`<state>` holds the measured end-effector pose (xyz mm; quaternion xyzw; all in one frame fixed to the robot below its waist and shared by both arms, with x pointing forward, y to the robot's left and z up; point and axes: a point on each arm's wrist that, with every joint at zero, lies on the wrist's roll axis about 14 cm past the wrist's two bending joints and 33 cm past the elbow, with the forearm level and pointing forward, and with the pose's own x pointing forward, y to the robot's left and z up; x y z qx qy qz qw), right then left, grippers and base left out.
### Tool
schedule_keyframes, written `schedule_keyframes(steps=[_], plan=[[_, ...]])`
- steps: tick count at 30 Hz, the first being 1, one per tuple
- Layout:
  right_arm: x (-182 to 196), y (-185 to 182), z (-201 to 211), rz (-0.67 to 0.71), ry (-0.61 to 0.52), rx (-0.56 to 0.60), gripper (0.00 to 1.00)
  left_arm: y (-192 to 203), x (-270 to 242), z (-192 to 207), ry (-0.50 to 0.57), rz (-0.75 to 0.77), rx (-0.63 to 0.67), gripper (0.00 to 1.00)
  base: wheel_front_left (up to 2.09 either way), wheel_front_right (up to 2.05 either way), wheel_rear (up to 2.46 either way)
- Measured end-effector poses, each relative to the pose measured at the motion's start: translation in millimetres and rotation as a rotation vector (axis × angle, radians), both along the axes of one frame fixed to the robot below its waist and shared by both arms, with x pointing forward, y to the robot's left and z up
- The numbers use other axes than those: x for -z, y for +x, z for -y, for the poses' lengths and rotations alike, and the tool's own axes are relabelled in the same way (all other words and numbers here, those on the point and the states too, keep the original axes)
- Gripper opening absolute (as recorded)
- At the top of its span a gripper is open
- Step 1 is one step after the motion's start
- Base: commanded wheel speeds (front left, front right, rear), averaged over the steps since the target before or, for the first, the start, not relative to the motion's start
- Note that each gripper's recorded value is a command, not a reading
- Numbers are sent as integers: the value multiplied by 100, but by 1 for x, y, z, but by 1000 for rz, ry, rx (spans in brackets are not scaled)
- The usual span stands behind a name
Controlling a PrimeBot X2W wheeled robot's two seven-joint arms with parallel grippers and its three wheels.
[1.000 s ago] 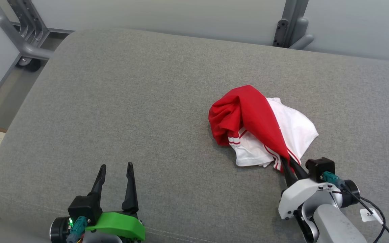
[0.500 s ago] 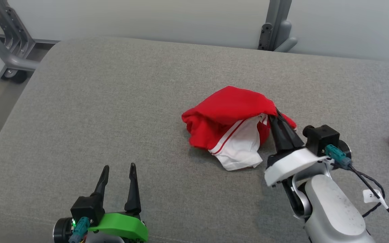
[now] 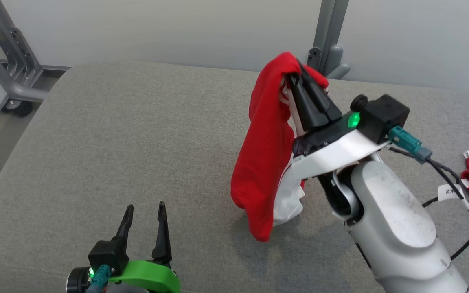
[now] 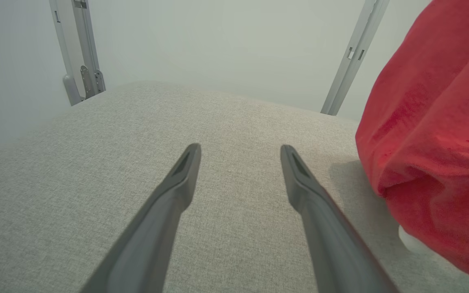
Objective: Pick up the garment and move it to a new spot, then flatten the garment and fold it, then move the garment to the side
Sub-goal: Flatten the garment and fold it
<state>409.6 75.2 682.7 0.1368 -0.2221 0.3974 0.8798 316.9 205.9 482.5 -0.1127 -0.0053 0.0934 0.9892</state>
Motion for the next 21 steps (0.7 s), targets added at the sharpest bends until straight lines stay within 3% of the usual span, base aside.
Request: schedule_keyframes(steps=[4,7,14,21], plan=[[-24,13,7,40,22,36,0,-1,-1,1,-1,3,0,100,0,0,0],[-19,36,21,7,12,103,0,-2,-1,0,-3,3,-3,100,0,0,0],[60,105,96,-180,-141,357,0,-3,4,-4,-7,-14,-16,100,0,0,0],[124,139,171,-314,-279,549,0,1,12,-7,-3,-47,-30,100,0,0,0]])
